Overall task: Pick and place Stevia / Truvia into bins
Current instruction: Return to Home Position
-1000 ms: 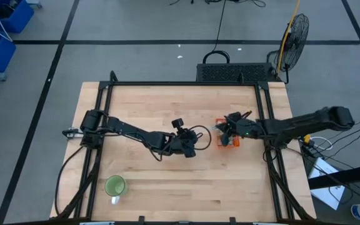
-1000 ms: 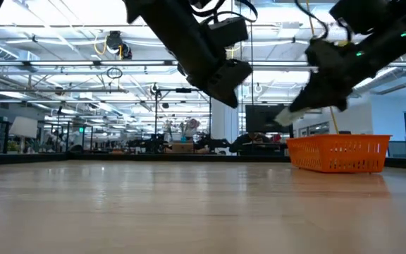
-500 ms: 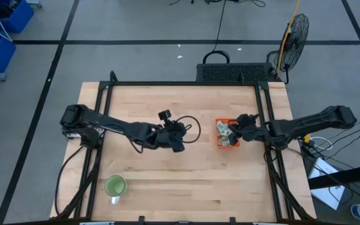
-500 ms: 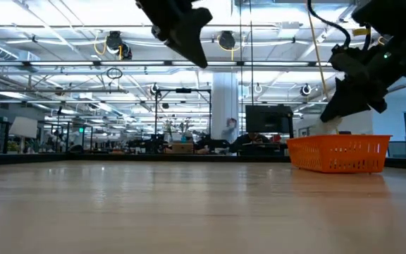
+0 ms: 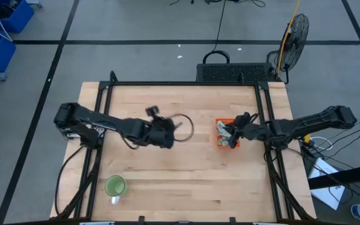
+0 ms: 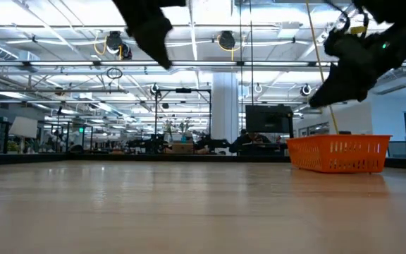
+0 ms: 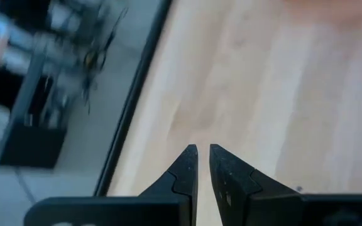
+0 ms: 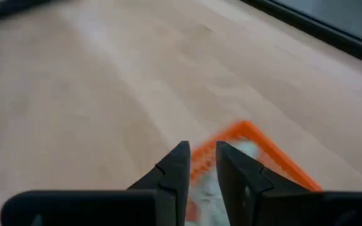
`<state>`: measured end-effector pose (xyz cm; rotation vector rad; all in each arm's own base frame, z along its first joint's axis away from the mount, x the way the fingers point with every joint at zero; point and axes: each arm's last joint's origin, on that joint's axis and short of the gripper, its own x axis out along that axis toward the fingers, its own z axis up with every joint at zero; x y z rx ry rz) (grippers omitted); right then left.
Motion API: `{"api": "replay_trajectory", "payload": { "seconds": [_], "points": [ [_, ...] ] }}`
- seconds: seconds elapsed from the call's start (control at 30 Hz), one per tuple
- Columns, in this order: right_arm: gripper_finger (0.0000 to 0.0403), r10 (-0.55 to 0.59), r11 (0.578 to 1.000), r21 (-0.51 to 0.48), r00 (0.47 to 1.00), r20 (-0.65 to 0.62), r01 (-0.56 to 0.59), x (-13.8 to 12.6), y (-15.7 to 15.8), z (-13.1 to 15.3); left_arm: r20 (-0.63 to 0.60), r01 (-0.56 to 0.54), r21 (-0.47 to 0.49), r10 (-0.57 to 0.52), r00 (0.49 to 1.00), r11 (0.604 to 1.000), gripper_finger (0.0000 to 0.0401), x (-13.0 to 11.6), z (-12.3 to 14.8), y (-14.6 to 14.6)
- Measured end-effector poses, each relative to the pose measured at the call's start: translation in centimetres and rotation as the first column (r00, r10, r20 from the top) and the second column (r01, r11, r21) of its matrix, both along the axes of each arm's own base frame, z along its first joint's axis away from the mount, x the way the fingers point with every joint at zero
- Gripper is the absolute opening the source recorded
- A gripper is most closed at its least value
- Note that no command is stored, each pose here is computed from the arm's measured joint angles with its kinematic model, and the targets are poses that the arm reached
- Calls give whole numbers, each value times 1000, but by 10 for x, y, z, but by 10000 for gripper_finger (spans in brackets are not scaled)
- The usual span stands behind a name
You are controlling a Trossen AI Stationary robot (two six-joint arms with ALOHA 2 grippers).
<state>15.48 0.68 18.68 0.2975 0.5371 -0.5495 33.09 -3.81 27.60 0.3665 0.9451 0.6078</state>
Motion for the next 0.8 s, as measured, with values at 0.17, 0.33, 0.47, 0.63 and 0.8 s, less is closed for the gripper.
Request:
{"api": "replay_trajectory", "payload": {
  "seconds": [0.17,0.33,0.47,0.63,0.8],
  "points": [
    [69,264,965,-42,957,124,-261,-4,5,27,36,-165,-62,167,985,984,49,-44,30,10],
    [64,460,888,-113,859,225,-446,-18,8,45,122,-241,-106,253,960,965,49,-98,68,19],
    [64,491,871,-174,833,256,-460,-26,7,52,230,-241,-172,277,933,955,49,-143,85,23],
    [61,448,893,-100,841,303,-439,-31,6,53,392,-178,-256,270,880,950,49,-194,69,28],
    [60,469,883,-125,845,255,-453,-33,6,50,565,17,-336,187,804,942,49,-212,17,27]
  ]
}}
